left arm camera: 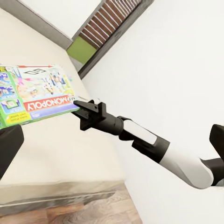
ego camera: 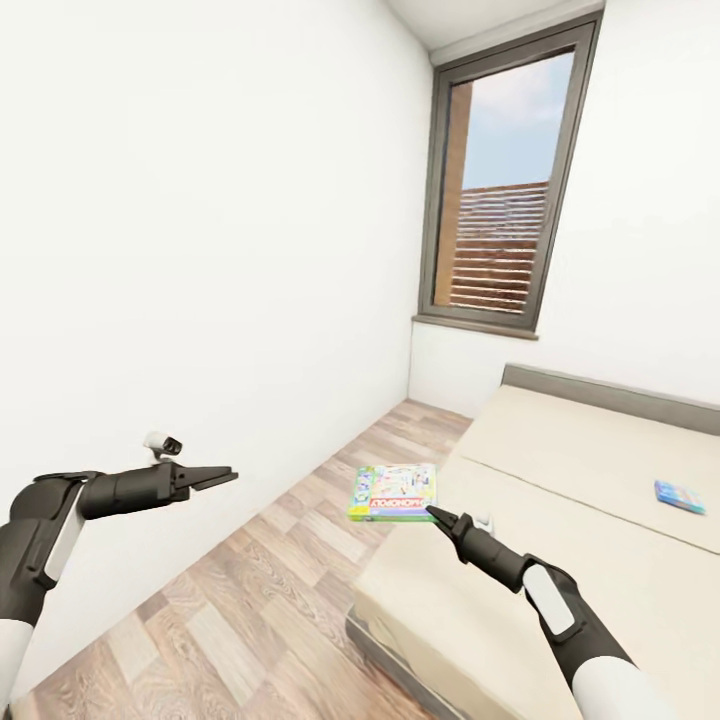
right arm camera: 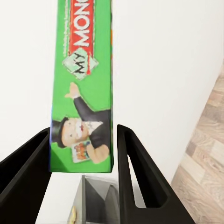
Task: Put all the toys in the child's room - the three board games (two on the bed and one on the table), the two jigsaw puzzles on the table, and the tennis ball on the table - inside the toy box on the table in the child's room.
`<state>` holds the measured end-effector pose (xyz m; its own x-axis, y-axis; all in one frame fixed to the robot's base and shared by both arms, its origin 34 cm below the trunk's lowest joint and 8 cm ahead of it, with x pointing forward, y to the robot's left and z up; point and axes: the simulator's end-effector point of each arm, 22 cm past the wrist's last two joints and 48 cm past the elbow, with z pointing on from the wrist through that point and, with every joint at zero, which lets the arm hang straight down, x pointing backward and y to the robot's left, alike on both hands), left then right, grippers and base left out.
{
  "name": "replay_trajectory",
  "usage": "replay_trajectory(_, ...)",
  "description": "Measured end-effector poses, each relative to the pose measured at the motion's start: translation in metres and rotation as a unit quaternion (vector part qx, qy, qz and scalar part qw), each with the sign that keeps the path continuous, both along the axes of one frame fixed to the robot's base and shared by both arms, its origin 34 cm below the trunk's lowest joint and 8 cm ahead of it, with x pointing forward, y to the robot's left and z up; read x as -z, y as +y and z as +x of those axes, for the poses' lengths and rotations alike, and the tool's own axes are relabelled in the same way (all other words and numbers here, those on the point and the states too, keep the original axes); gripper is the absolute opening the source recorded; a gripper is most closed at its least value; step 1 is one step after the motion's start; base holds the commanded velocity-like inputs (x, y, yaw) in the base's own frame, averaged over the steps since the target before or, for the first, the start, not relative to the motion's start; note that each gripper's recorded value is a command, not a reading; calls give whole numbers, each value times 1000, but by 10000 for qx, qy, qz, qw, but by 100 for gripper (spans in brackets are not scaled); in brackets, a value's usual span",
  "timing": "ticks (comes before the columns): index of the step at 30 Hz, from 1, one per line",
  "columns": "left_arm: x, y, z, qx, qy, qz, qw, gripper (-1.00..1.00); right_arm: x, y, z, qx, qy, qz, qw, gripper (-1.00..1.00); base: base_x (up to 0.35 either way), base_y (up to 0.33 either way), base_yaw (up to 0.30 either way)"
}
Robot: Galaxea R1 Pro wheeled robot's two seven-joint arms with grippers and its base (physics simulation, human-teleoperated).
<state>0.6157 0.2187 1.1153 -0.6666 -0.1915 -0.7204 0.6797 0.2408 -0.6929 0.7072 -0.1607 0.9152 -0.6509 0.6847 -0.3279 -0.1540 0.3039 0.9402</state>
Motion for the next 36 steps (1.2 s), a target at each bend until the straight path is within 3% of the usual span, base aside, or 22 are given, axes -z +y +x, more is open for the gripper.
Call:
replay_trajectory(6, -6, -2, 0, -5, 20, 19, 10000, 100, -6, -2, 0, 24, 18, -54, 10000, -100, 0, 0, 288)
replay_trajectory(16, -18, -2, -1, -11, 30, 43, 10000, 100, -21, -26, 0, 108, -23, -156, 9998, -100, 0, 0, 288)
replay_trajectory(36, -43, -1, -4, -20, 37, 40, 10000, 100, -45, -32, -3, 132, -29, -211, 9997, -100, 0, 0, 289)
